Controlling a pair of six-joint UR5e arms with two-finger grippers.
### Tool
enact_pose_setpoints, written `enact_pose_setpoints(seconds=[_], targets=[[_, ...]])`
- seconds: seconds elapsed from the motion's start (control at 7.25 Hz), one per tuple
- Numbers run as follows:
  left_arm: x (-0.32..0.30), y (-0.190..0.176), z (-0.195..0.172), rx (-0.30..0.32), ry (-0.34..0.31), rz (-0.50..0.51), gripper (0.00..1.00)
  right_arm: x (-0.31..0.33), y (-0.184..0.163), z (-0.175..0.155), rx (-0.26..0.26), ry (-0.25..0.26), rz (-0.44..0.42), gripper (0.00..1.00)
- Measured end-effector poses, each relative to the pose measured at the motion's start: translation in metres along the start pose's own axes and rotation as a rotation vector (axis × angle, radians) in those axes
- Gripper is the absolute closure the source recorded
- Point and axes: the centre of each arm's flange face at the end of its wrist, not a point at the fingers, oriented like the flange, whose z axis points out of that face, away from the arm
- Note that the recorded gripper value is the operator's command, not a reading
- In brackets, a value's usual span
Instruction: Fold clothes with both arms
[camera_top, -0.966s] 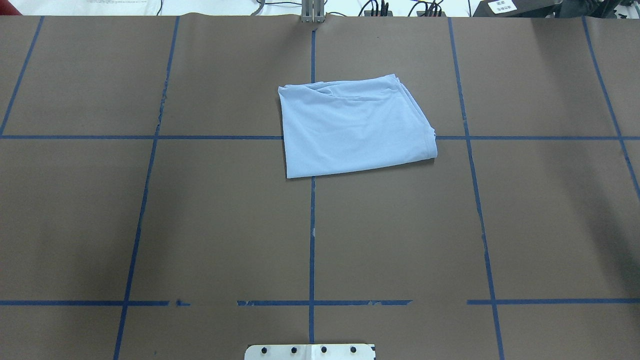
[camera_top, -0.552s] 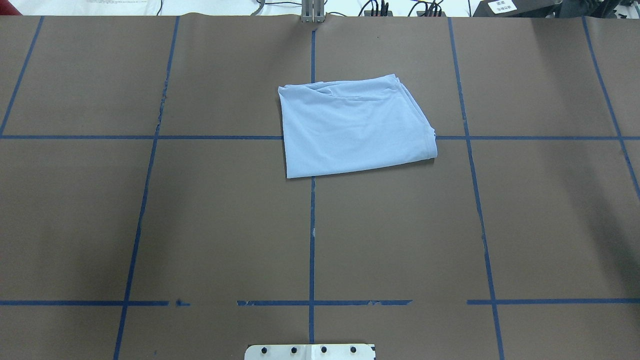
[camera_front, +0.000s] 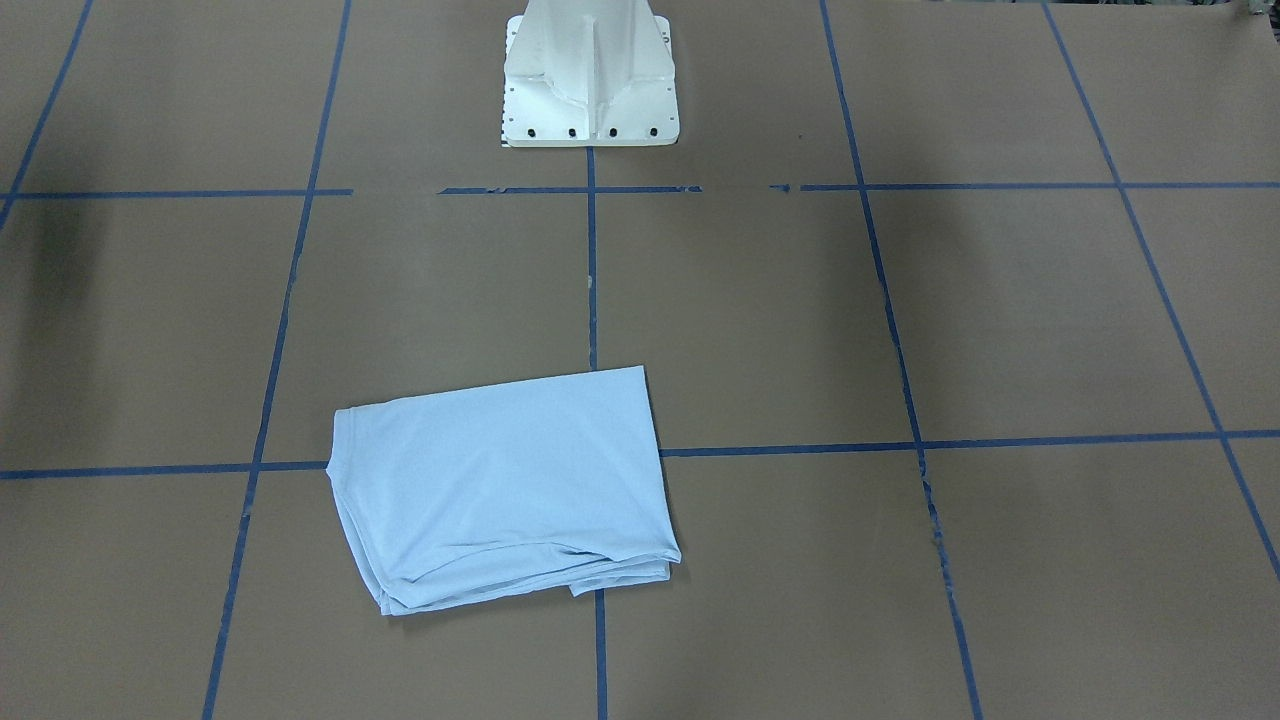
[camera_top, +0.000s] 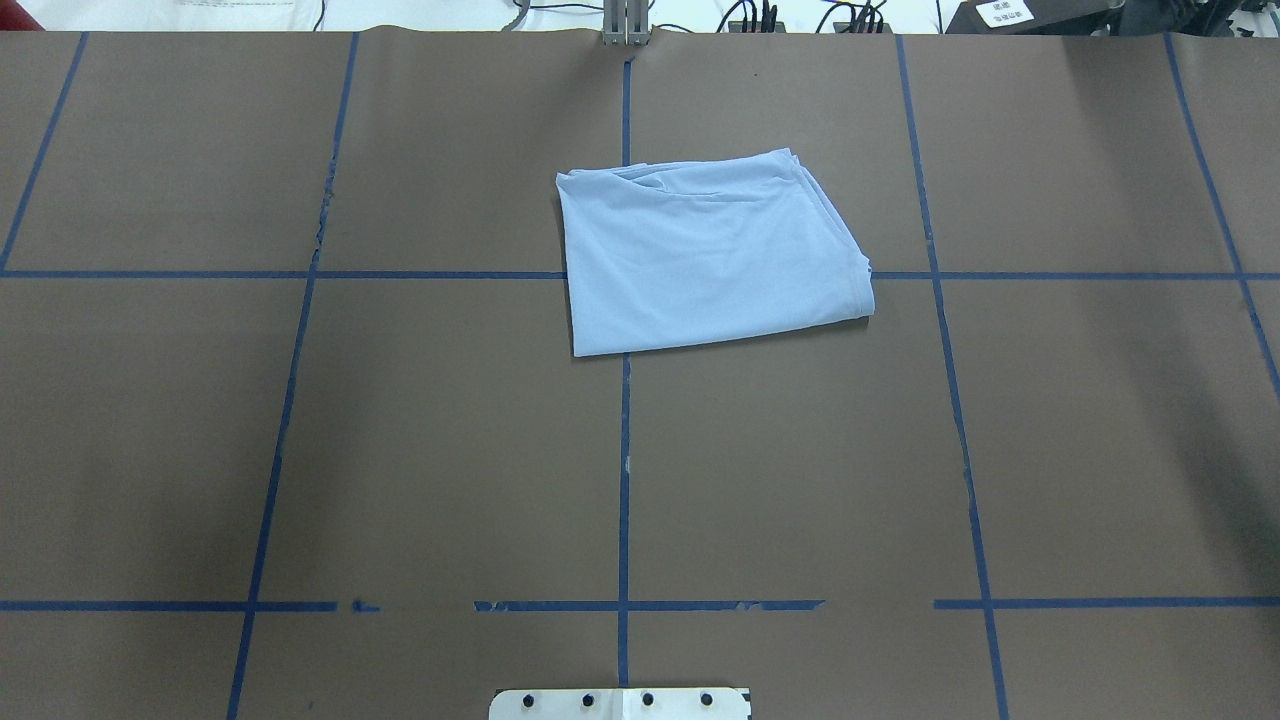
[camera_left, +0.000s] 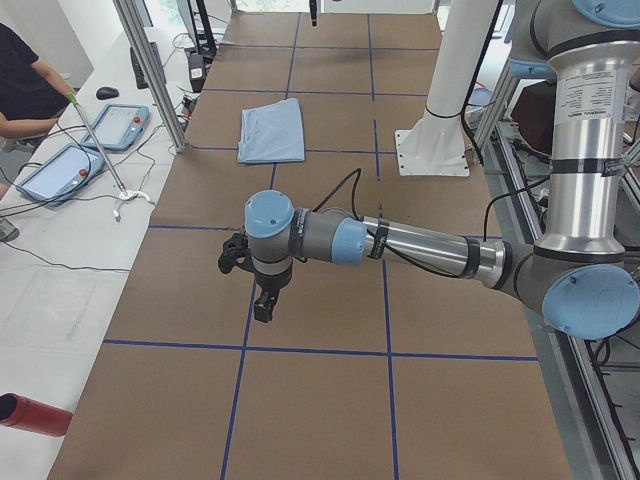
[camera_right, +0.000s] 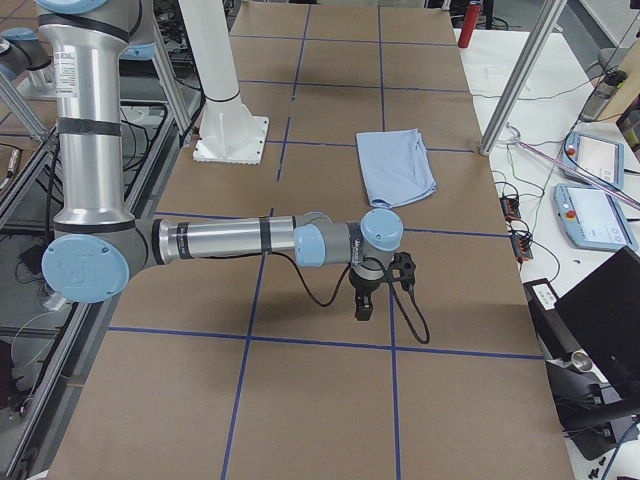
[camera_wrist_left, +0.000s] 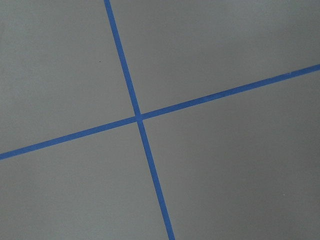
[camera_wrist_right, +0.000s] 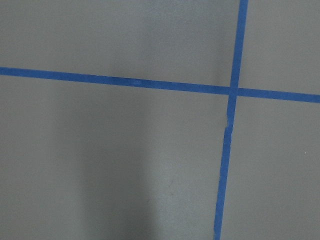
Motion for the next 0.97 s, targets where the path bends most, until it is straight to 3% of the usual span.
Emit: enact_pose_setpoints(seconds=[0.97], targets=[[0.0001, 0.0, 0.0, 0.001, 0.001, 0.001, 0.0, -0.0033, -0.0016, -0.0042, 0.008, -0.001, -0.005, 0.0]])
